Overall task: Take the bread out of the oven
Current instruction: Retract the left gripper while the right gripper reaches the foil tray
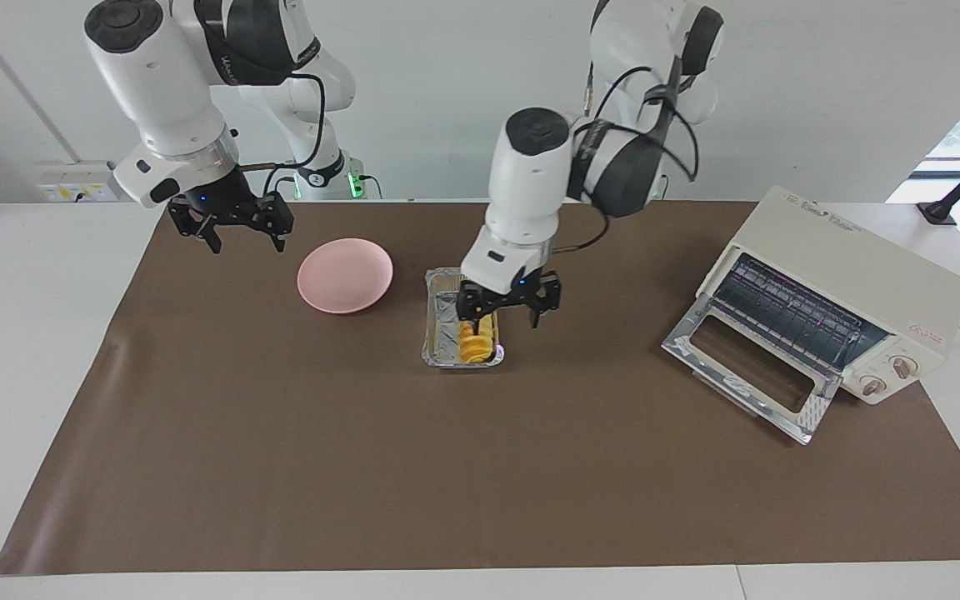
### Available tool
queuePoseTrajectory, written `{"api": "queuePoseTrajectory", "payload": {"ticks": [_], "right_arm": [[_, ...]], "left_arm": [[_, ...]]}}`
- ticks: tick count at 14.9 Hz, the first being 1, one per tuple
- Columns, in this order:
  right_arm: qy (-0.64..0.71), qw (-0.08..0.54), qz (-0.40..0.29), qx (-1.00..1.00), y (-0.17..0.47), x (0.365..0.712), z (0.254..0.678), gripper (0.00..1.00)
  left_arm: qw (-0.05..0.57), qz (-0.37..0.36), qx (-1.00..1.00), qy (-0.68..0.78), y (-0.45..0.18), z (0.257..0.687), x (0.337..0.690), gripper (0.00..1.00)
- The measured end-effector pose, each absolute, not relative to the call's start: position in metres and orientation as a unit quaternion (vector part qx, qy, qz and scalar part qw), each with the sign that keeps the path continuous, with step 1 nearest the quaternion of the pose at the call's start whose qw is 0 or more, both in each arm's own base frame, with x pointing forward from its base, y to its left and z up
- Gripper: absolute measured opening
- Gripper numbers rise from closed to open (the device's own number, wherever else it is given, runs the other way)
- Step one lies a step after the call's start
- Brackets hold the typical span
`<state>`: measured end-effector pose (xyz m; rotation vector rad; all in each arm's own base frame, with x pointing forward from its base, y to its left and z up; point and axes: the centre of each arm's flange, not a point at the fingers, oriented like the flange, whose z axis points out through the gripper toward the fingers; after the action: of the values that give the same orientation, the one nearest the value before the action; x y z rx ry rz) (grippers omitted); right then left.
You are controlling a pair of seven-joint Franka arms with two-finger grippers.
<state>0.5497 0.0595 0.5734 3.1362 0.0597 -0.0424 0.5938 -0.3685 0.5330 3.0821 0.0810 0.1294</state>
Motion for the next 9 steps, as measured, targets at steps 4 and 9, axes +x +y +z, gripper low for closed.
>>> {"api": "queuePoseTrajectory", "payload": {"ticks": [4, 9], "right_arm": [[0.034, -0.004, -0.008, 0.999, 0.156, 0.554, 0.535, 1.00], [0.008, -0.021, 0.016, 1.000, 0.243, 0.558, 0.457, 1.00]], "left_arm": [[0.002, -0.005, 0.999, -0.042, -0.224, 0.570, 0.612, 1.00], [-0.025, -0.005, 0.995, -0.093, -0.126, 0.615, 0.591, 1.00]]}}
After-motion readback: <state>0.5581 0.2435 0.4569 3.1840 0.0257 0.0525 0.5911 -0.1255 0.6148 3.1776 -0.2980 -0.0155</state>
